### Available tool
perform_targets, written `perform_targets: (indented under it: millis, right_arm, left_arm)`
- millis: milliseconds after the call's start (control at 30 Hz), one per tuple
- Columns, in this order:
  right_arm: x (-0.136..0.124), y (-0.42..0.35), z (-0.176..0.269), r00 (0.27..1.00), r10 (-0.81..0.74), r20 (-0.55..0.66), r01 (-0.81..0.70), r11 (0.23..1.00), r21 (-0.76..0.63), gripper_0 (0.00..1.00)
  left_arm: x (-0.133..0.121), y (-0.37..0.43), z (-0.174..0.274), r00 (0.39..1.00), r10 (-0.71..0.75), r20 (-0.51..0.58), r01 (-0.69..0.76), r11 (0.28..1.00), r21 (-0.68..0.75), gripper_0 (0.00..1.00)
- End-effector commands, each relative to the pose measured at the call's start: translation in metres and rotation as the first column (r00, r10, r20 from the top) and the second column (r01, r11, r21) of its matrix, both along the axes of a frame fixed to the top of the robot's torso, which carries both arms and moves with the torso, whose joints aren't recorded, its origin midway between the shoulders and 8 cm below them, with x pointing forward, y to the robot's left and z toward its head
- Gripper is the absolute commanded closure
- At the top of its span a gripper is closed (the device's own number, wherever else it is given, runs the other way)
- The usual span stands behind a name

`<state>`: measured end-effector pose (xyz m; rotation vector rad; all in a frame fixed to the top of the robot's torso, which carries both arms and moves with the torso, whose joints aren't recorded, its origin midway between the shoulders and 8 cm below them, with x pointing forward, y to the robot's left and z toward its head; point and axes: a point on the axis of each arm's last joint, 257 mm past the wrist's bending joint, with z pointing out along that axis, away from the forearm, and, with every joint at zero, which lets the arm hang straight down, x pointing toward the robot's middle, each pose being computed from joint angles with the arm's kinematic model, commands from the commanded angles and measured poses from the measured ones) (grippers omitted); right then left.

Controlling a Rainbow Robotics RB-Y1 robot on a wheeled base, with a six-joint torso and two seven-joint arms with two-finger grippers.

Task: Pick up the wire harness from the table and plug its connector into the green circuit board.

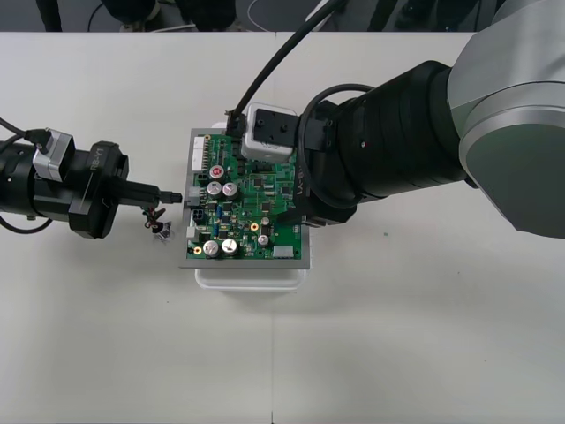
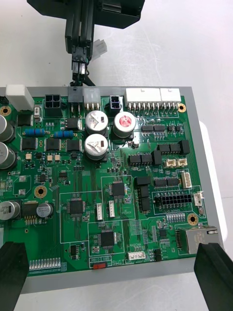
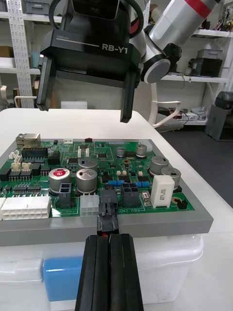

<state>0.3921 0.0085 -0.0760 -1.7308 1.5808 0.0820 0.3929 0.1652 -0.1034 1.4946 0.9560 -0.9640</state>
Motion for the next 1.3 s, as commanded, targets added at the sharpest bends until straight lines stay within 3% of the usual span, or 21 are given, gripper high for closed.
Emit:
perform_targets:
  millis: [33,1300]
  right_arm:
    - [-0.0061,0.008,0.0117,0.997,0.052,0.058,-0.052,0.999,0.006,0.0]
    - [-0.0105,0.0151,0.0192,0.996,0.073,0.058,-0.075,0.997,0.032,0.0]
  left_arm:
    - [-0.0063,-0.015,0.0183,0.992,-0.08,0.096,0.081,0.997,-0.007,1.0]
    - [-0.0078,-0.0217,0.0138,0.991,-0.096,0.096,0.096,0.995,0.006,1.0]
